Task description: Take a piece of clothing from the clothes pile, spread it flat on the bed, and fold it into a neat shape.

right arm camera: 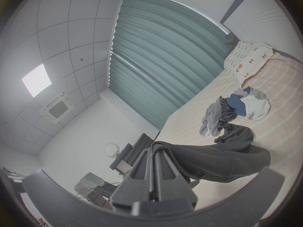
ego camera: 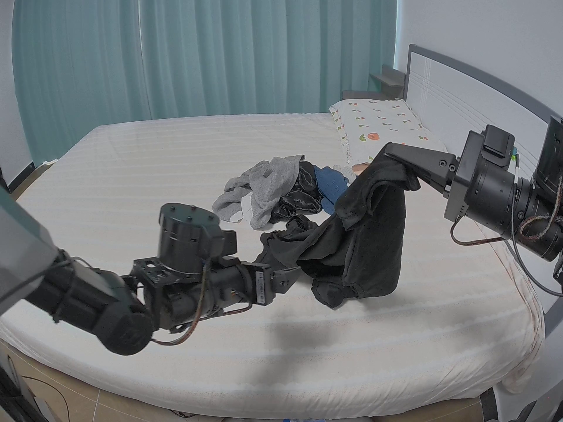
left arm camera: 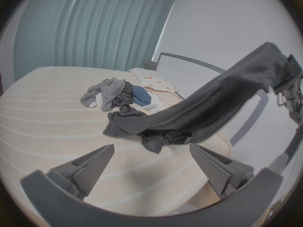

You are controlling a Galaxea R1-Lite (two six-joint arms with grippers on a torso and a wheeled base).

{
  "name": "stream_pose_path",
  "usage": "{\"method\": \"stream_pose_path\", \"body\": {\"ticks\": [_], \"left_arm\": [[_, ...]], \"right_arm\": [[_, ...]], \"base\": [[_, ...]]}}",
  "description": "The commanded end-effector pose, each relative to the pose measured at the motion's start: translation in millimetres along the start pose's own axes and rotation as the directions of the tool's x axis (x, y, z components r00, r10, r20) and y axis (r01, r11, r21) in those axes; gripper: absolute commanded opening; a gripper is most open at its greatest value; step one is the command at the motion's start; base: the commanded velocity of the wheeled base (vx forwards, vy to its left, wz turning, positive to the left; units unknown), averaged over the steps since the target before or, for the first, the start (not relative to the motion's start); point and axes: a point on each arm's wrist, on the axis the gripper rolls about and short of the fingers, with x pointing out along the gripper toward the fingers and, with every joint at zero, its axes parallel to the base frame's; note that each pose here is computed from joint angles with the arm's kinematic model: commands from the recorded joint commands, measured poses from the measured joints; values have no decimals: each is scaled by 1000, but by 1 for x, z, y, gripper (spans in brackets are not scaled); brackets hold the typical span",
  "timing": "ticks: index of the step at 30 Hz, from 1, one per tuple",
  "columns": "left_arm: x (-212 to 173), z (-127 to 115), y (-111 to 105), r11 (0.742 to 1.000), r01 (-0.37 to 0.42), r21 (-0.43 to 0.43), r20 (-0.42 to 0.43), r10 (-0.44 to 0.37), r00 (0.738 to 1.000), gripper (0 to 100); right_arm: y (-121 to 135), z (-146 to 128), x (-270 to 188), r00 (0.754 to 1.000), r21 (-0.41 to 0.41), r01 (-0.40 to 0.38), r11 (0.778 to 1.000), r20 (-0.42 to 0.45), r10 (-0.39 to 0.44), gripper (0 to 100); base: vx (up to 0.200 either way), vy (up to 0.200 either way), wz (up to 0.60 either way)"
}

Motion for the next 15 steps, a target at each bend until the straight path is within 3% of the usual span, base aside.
{"method": "stream_pose_path", "body": {"ticks": [1, 6, 15], "left_arm": [[56, -31, 5, 998, -49, -27, -29, 48, 998, 100], [77, -48, 13, 997, -68, -39, -48, 66, 997, 100], [130, -66, 29, 976, -162, -146, -15, 161, 987, 100]], "right_arm": [[8, 6, -1, 999, -11, -32, 999, 20, 32, 0], [10, 8, 0, 999, -14, -41, 999, 25, 41, 0], [17, 15, 2, 996, -24, -70, 997, 45, 71, 0]], "base": [[0, 0, 0], [0, 0, 0], [0, 0, 0]]}}
